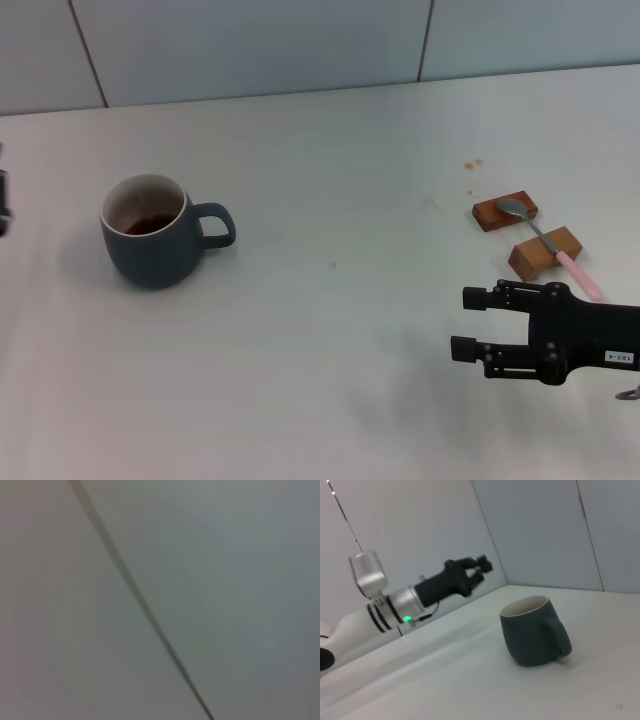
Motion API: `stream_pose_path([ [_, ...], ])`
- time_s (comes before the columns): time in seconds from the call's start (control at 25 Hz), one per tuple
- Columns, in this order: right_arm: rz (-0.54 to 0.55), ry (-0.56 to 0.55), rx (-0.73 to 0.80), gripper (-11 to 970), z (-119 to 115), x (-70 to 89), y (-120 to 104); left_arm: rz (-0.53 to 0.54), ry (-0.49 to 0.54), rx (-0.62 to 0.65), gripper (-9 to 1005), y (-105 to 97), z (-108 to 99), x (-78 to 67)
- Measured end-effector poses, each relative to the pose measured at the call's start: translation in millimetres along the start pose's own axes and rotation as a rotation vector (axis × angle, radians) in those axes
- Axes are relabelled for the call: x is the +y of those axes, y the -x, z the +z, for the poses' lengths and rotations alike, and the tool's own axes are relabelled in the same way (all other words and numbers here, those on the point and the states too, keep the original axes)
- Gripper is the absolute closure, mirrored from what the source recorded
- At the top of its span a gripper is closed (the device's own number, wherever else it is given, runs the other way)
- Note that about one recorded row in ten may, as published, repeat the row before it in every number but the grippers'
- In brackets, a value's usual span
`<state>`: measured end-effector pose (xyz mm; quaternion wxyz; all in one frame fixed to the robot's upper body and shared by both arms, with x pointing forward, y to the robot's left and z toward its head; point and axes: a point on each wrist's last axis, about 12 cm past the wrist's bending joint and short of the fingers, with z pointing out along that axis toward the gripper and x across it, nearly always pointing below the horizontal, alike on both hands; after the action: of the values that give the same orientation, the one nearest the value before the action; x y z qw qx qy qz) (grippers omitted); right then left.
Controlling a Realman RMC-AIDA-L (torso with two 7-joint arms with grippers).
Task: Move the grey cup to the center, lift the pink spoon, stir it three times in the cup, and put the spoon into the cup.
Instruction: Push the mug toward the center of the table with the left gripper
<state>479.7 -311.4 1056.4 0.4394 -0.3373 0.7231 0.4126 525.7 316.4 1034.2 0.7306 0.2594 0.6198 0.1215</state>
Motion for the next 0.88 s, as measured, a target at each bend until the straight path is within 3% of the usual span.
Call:
stream_pose_path([
  [0.28,-0.003,0.004,0.0,202,1,-0.5,1,0.306,-0.114,0.107,928,-1,20,-35.7],
  [0.88,0.0,0.005,0.007,202,1,0.1,0,0.371,-0.241,0.126,994,-1,27,-54.8],
])
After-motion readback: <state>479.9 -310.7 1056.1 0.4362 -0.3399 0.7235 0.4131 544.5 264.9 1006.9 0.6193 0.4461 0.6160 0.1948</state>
